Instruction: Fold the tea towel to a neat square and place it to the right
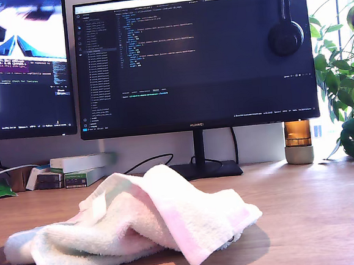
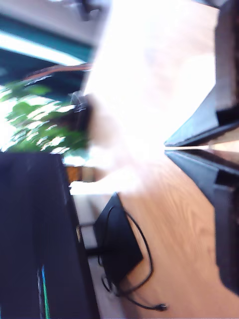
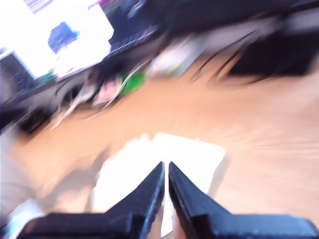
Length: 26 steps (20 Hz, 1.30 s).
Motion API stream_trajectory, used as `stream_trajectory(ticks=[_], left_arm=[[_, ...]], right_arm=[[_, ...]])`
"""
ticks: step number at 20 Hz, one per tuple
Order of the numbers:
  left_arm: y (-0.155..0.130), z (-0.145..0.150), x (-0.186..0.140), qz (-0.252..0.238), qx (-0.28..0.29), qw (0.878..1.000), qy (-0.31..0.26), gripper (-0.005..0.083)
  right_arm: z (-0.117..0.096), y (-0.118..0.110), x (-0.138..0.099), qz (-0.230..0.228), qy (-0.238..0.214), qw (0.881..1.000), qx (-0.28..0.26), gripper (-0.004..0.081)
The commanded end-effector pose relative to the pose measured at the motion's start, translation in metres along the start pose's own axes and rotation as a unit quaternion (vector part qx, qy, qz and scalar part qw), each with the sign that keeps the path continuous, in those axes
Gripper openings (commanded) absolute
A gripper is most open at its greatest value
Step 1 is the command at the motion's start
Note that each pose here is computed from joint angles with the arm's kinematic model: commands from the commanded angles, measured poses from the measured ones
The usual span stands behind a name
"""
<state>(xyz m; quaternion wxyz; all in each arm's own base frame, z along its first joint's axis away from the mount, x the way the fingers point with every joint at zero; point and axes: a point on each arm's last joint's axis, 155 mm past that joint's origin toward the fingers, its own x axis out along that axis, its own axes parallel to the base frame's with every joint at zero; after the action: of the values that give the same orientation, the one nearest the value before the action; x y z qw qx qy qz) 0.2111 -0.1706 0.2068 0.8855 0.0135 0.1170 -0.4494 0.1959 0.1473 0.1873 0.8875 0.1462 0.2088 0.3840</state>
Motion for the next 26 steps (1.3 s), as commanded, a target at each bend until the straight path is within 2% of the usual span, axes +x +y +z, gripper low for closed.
stream_trajectory(ticks=[1,2,3,6,8,10,13,15,17,18,19,23,26], left_arm=[[-0.002,-0.014,0.007,-0.020,0.055,0.997,0.051,-0.0019],[-0.001,-0.021,0.011,-0.031,0.098,0.991,0.082,-0.0019],[0.000,-0.028,0.015,-0.038,0.106,0.987,0.111,-0.0019],[0.008,-0.060,0.026,-0.068,0.205,0.955,0.203,-0.0019],[0.008,-0.075,0.040,-0.092,0.249,0.936,0.230,-0.0011],[0.020,-0.089,0.054,-0.091,0.277,0.922,0.253,0.0044],[0.029,-0.102,0.074,-0.094,0.294,0.912,0.269,0.0151],[0.037,-0.102,0.084,-0.090,0.294,0.911,0.275,0.0212],[0.042,-0.098,0.094,-0.091,0.294,0.911,0.275,0.0275],[0.045,-0.095,0.099,-0.091,0.294,0.911,0.275,0.0274],[0.047,-0.092,0.104,-0.092,0.294,0.911,0.274,0.0274],[0.048,-0.093,0.115,-0.110,0.281,0.909,0.286,0.0269],[0.037,-0.105,0.115,-0.137,0.268,0.901,0.312,0.0269]], right_arm=[[-0.015,0.005,0.007,0.017,0.044,0.998,-0.033,-0.0013],[-0.023,0.006,0.011,0.021,0.069,0.997,-0.043,-0.0013],[-0.031,0.006,0.015,0.021,0.092,0.994,-0.047,-0.0013],[-0.055,0.012,0.029,0.027,0.146,0.987,-0.066,-0.0009],[-0.065,0.016,0.037,0.027,0.167,0.982,-0.086,0.0006],[-0.073,0.020,0.042,0.029,0.182,0.978,-0.099,0.0006],[-0.082,0.029,0.047,0.043,0.198,0.973,-0.107,0.0006],[-0.086,0.034,0.049,0.053,0.205,0.971,-0.110,0.0006],[-0.092,0.039,0.049,0.063,0.215,0.968,-0.114,0.0072],[-0.095,0.040,0.050,0.060,0.221,0.967,-0.111,0.0129],[-0.098,0.038,0.051,0.049,0.226,0.967,-0.103,0.0151],[-0.107,0.039,0.056,0.039,0.241,0.965,-0.100,0.0159],[-0.108,0.043,0.059,0.046,0.240,0.964,-0.107,0.0159]])
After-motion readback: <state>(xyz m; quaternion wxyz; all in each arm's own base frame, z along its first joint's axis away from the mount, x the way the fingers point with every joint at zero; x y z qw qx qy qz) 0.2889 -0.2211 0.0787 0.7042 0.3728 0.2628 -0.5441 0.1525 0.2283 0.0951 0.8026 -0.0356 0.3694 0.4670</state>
